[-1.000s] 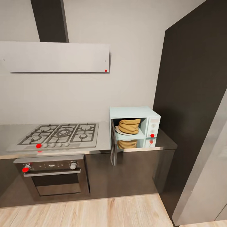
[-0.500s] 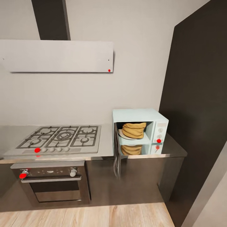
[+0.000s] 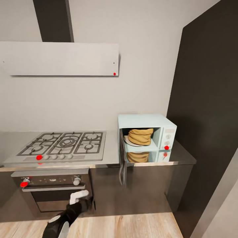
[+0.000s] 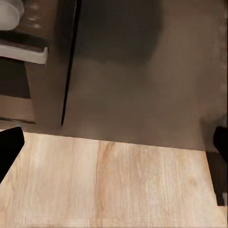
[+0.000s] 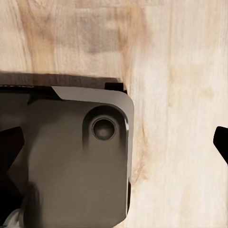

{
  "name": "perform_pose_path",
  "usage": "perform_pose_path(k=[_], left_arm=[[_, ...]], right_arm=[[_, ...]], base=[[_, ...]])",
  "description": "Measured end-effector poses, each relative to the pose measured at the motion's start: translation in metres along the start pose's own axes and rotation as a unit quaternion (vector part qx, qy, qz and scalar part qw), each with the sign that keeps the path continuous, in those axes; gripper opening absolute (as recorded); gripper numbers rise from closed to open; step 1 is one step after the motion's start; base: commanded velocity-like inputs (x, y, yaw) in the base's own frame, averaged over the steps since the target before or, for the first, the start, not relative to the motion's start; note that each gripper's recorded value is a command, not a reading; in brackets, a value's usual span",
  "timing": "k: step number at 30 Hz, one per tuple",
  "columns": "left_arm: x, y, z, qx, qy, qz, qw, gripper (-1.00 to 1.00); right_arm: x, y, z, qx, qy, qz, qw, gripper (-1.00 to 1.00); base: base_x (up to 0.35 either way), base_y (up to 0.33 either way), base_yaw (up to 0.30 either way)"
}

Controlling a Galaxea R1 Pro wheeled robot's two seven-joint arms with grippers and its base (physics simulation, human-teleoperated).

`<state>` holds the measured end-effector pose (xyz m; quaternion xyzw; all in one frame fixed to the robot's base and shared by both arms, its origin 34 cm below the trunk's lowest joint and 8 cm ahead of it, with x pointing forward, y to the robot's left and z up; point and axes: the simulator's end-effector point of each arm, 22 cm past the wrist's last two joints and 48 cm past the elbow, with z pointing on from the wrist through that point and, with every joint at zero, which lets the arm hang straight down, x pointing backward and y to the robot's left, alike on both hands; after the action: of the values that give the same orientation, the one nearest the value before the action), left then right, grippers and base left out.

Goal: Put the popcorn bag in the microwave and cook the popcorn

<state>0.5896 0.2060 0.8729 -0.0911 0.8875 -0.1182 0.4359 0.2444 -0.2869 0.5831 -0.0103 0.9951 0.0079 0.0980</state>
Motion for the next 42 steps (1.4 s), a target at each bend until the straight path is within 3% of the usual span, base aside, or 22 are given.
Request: perform_pose_path(k=[7,10,15,16,26,31,42], left_arm=[[-0.137,-0.05,0.009,0.043,-0.101,0.006,0.9939,1.0],[-0.174,-0.079,0.004,0.091,-0.129,0.001,0.9875,1.0],[-0.178,-0.117,-0.006,0.176,-0.133,0.012,0.9753,1.0],[-0.178,-0.119,-0.006,0.18,-0.133,0.013,0.9746,1.0],[-0.18,-0.123,-0.008,0.186,-0.139,0.017,0.9725,1.0],[-0.182,-0.123,-0.009,0.187,-0.141,0.019,0.9721,1.0],[-0.18,-0.133,-0.011,0.195,-0.14,0.024,0.9704,1.0]], right_arm=[[-0.001,-0.003,0.0,0.002,-0.002,-0.001,1.0,1.0],[-0.001,-0.003,0.0,0.002,-0.003,-0.001,1.0,1.0],[-0.001,-0.004,0.0,0.003,-0.003,-0.001,1.0,1.0],[-0.001,-0.003,0.0,0.003,-0.003,-0.001,1.0,1.0],[-0.003,0.005,0.0,-0.002,-0.006,0.005,1.0,1.0],[-0.008,0.003,0.0,0.0,-0.017,0.019,0.9997,1.0],[-0.009,0.001,0.0,0.001,-0.019,0.021,0.9996,1.0]], base=[[0.0,0.0,0.0],[0.0,0.0,0.0],[0.0,0.0,0.0],[0.0,0.0,0.0],[0.0,0.0,-0.013],[0.0,0.0,-0.202],[0.0,0.0,-0.241]])
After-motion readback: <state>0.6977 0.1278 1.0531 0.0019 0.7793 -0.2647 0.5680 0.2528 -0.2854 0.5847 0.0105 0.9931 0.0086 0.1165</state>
